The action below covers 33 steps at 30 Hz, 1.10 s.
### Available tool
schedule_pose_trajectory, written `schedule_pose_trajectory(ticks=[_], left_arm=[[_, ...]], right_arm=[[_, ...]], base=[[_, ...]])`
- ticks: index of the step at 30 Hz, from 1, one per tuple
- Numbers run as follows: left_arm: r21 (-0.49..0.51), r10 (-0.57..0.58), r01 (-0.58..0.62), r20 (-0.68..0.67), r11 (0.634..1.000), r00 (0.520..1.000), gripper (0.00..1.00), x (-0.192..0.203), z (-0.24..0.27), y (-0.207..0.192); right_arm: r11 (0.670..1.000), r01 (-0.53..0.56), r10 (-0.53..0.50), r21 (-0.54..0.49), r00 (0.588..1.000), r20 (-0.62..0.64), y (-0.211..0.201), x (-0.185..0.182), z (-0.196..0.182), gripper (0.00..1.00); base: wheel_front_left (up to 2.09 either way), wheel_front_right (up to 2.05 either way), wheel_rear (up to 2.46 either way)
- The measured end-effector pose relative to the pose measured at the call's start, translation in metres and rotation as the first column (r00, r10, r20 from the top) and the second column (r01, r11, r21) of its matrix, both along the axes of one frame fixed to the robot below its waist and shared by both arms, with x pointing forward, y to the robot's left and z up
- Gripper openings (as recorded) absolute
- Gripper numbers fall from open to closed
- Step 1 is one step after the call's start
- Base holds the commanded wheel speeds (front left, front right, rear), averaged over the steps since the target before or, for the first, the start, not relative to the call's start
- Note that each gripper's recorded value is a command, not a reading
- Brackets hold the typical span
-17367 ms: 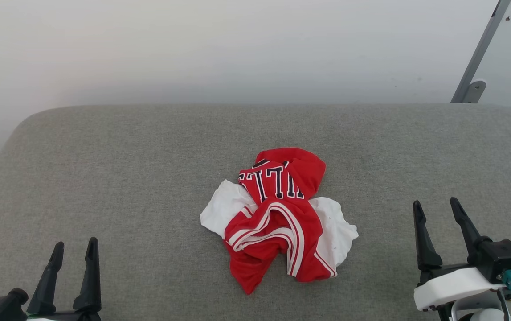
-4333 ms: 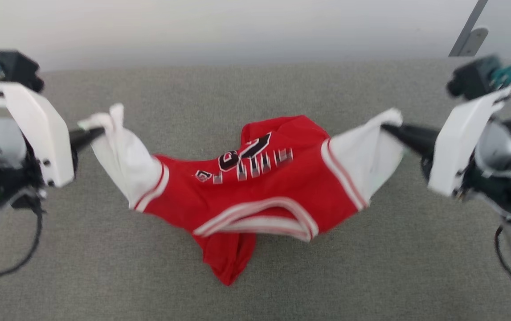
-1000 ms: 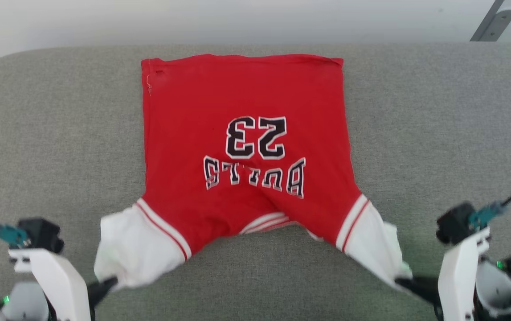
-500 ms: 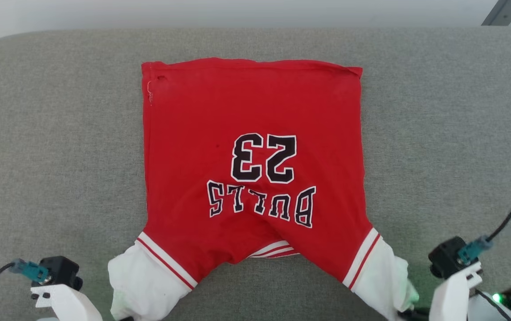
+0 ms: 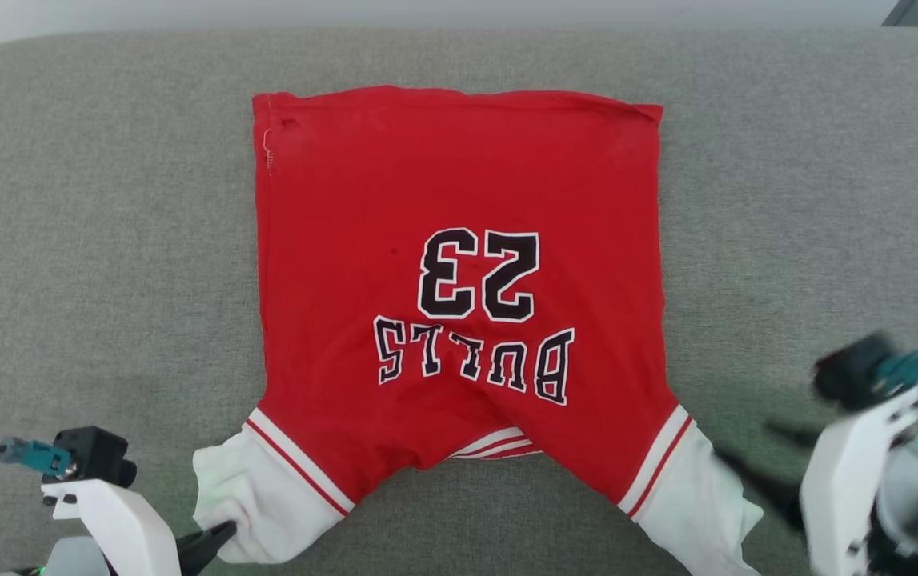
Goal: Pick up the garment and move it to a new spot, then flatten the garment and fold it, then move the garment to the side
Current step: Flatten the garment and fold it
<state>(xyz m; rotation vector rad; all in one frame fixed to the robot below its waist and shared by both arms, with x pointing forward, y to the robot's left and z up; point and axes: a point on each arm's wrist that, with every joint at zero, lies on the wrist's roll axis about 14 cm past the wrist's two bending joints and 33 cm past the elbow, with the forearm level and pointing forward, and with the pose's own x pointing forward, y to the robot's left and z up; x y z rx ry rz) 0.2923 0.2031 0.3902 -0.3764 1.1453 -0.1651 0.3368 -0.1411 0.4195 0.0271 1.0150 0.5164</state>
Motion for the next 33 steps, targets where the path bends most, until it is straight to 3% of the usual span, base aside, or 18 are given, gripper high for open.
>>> schedule_pose_trajectory(ticks=[5, 9, 15, 19, 24, 29, 33], left_arm=[[-0.006, 0.007, -0.007, 0.022, 1.0, 1.0, 0.0, 0.008, 0.001, 0.001], [-0.007, -0.004, 0.004, 0.048, 1.0, 0.999, 0.0, 0.02, 0.001, -0.001], [-0.019, -0.019, 0.02, 0.054, 1.0, 0.998, 0.0, 0.032, -0.002, -0.006], [-0.019, -0.03, 0.031, 0.069, 0.999, 0.997, 0.0, 0.041, -0.003, -0.007], [-0.018, -0.03, 0.032, 0.071, 0.999, 0.997, 0.0, 0.048, -0.007, -0.006], [-0.023, -0.009, 0.011, 0.048, 1.0, 0.999, 0.0, 0.047, -0.016, -0.002], [-0.019, 0.008, -0.007, 0.037, 1.0, 0.999, 0.0, 0.046, -0.022, 0.003]], right_arm=[[1.0, 0.022, -0.023, 0.006, 0.983, 0.183, 0.002, 0.043, 0.042, 1.0], [0.998, 0.059, -0.053, -0.003, 0.926, 0.375, 0.001, 0.1, 0.076, 1.0], [0.995, 0.099, -0.093, 0.014, 0.864, 0.495, 0.008, 0.171, 0.085, 1.0], [0.995, 0.103, -0.092, 0.005, 0.871, 0.482, 0.017, 0.209, 0.069, 1.0], [0.992, 0.121, -0.101, -0.025, 0.912, 0.397, 0.023, 0.246, 0.035, 1.0], [0.991, 0.11, -0.092, -0.081, 0.974, 0.206, 0.032, 0.255, -0.018, 1.0], [0.989, 0.096, -0.088, -0.116, 0.994, 0.067, 0.038, 0.257, -0.047, 1.0]], base=[[0.0, 0.0, 0.0], [0.0, 0.0, 0.0], [0.0, 0.0, 0.0], [0.0, 0.0, 0.0], [0.0, 0.0, 0.0], [0.0, 0.0, 0.0], [0.0, 0.0, 0.0]])
